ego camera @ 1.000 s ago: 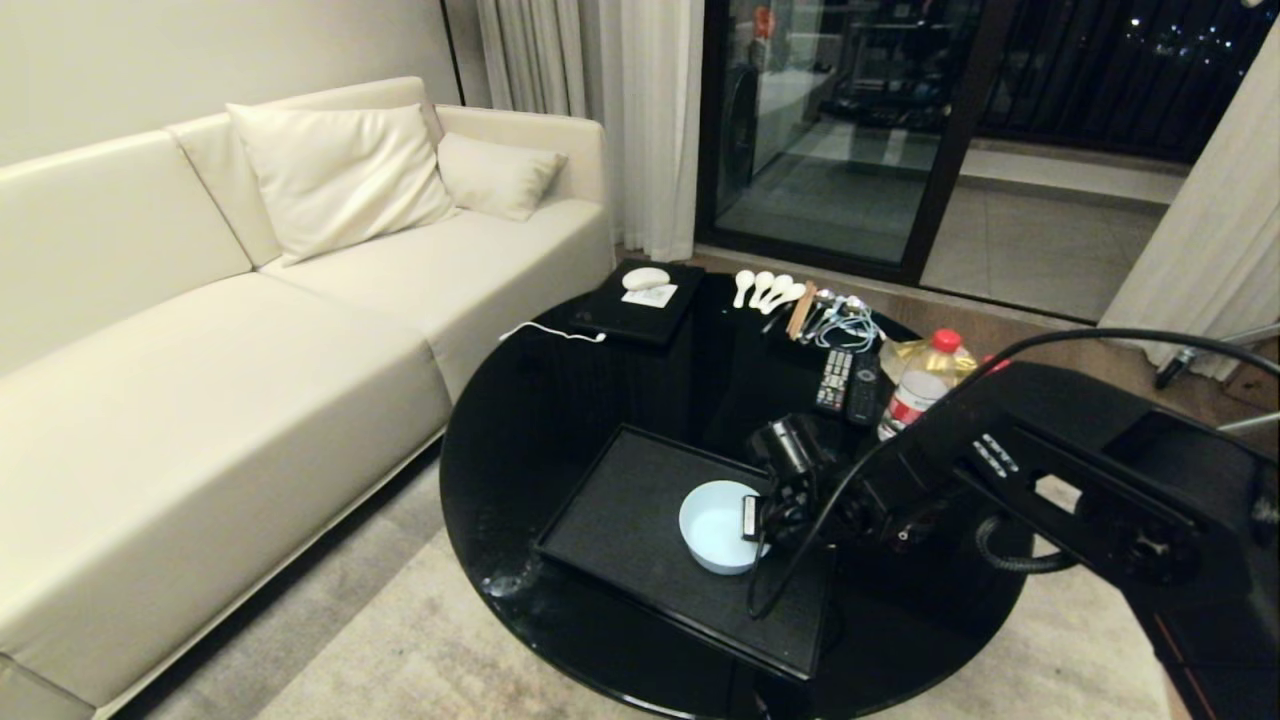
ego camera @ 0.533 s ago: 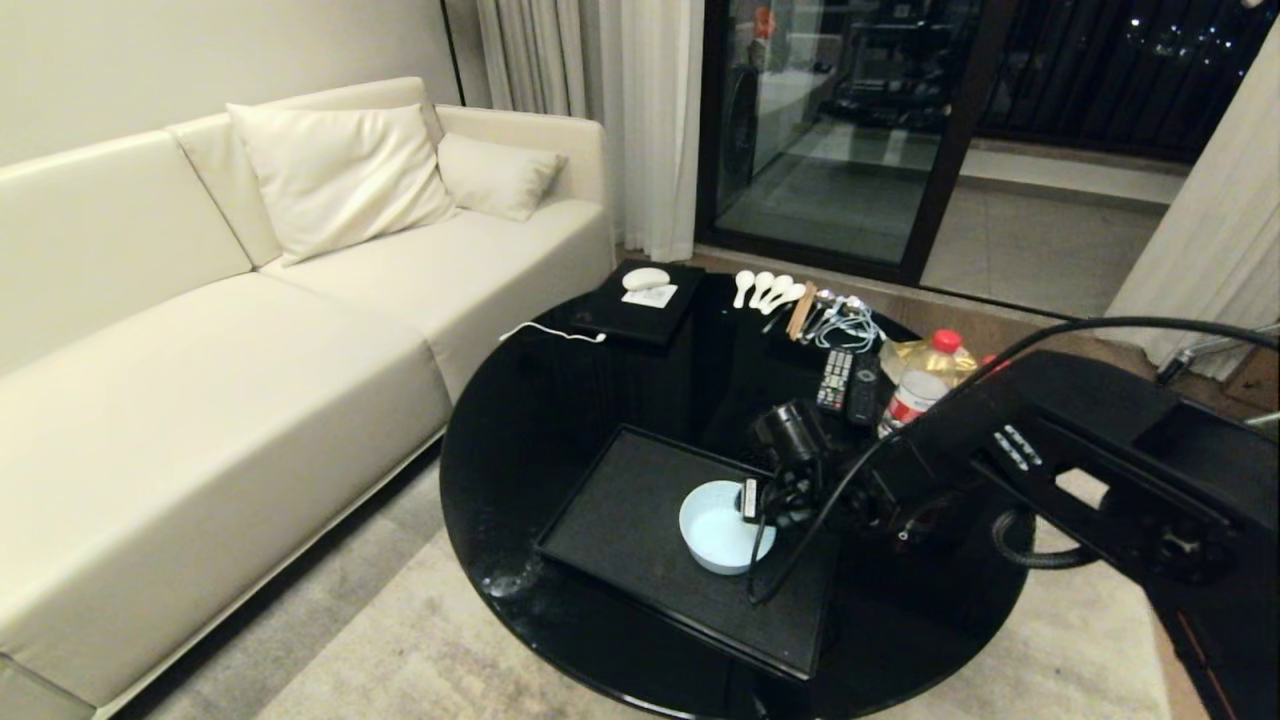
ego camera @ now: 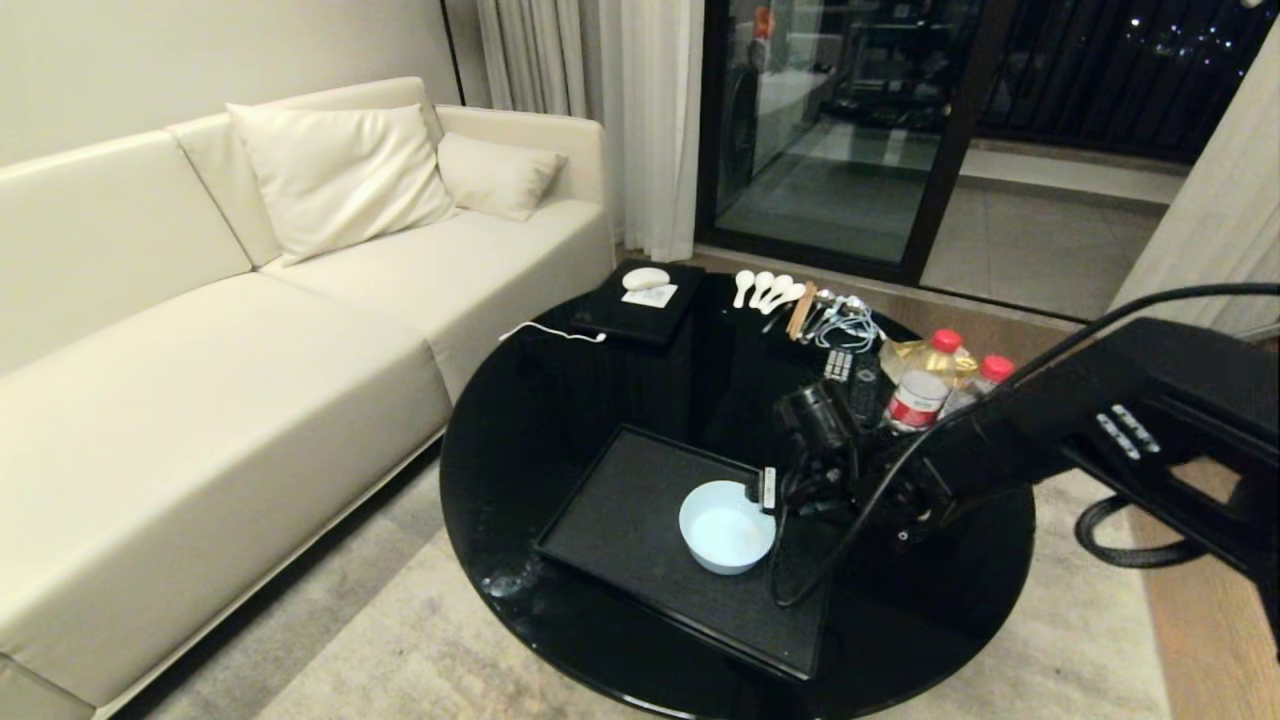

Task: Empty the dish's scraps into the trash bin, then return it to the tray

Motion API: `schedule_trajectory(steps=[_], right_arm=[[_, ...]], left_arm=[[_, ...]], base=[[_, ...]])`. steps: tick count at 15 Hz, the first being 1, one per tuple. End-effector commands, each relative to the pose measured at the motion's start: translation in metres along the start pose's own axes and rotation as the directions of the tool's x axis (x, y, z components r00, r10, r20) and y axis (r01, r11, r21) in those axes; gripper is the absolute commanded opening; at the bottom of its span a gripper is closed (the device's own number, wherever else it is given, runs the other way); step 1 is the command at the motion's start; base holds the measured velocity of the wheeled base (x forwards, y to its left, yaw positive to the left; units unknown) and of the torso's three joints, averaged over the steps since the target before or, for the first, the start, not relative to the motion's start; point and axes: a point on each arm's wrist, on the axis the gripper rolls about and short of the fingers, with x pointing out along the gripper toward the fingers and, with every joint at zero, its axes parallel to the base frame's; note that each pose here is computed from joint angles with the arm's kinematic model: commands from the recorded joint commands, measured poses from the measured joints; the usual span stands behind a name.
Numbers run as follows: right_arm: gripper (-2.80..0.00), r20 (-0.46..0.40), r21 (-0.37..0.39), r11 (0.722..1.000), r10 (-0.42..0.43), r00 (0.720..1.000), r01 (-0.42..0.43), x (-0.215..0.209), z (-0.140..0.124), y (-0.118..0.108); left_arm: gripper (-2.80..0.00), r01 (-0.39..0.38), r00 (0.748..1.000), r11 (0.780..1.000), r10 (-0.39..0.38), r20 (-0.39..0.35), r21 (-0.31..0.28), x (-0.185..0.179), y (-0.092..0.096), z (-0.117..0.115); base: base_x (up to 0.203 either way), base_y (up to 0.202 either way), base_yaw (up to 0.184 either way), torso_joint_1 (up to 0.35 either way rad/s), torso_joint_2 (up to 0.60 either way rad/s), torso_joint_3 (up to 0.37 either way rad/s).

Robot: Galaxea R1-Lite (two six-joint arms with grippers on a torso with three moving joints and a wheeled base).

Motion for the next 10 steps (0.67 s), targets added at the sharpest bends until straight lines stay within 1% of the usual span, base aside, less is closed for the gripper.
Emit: schedule_trajectory(steps=[1,4,6,7,10], right_arm=[[0.00,0.012,-0.005,1.000,-0.003,1.000,0.003,-0.028,-0.004,-0.005],[0.00,0.025,-0.022,1.000,0.000,1.000,0.001,-0.046,-0.018,-0.007],[0.00,0.036,-0.026,1.000,0.012,0.999,-0.011,-0.056,-0.022,-0.007],[-2.80,0.037,-0.028,1.000,0.015,0.999,-0.013,-0.060,-0.023,-0.008],[-2.80,0.044,-0.032,0.999,0.023,0.999,-0.021,-0.071,-0.026,-0.010]], left_arm=[[-2.80,0.000,1.000,1.000,0.000,0.001,-0.001,0.000,0.000,0.000],[-2.80,0.000,1.000,1.000,0.000,0.001,-0.001,0.000,0.000,0.000],[-2.80,0.000,1.000,1.000,0.000,0.001,-0.001,0.000,0.000,0.000],[-2.80,0.000,1.000,1.000,0.000,0.001,-0.001,0.000,0.000,0.000],[-2.80,0.000,1.000,1.000,0.000,0.001,-0.001,0.000,0.000,0.000]], base=[[0.000,0.000,0.000,0.000,0.00,0.000],[0.000,0.000,0.000,0.000,0.00,0.000],[0.000,0.000,0.000,0.000,0.00,0.000],[0.000,0.000,0.000,0.000,0.00,0.000],[0.000,0.000,0.000,0.000,0.00,0.000]])
